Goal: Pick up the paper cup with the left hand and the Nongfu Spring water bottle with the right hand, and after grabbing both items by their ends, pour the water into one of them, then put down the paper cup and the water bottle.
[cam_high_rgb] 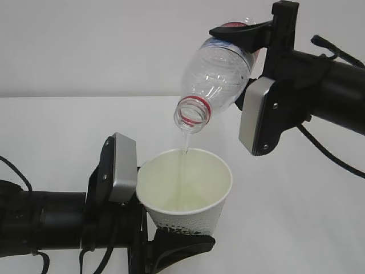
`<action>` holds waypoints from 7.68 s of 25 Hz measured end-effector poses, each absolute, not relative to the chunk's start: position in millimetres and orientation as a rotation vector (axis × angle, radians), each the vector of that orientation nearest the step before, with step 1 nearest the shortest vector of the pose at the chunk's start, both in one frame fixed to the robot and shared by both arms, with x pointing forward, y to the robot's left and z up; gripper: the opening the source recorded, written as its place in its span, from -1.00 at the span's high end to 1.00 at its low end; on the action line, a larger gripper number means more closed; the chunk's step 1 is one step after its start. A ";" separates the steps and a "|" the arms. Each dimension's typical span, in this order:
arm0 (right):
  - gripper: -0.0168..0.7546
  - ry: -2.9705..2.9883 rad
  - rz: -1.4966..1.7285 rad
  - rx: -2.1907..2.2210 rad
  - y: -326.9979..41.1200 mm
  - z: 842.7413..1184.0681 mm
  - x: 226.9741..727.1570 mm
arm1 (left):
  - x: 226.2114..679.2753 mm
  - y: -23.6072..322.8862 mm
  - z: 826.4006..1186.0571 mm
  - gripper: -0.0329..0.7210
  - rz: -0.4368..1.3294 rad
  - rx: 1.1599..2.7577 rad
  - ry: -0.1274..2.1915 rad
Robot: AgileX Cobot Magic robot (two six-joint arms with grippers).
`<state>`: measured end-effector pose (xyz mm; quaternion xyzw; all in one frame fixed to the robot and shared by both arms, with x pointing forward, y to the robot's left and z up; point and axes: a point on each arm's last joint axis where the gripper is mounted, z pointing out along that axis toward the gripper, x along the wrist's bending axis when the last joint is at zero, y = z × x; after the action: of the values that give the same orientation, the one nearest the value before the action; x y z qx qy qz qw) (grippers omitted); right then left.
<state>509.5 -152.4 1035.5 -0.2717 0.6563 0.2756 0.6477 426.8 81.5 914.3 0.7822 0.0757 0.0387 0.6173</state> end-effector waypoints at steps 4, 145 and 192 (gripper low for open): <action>-0.28 1.490 0.622 -0.622 -152.4 1035.5 509.5 | 426.8 81.5 914.3 -0.42 0.089 1.800 0.174; -0.28 1.473 0.609 -0.627 -152.5 1036.6 509.7 | 426.9 81.5 913.7 -0.42 0.106 1.804 0.153; -0.28 1.446 0.603 -0.611 -153.2 1039.4 510.4 | 429.3 81.8 914.3 -0.42 0.119 1.794 0.184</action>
<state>510.4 -153.2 1039.4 -0.2707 0.6406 0.2674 0.6670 429.3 81.8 914.3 0.7799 0.0799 0.0519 0.6186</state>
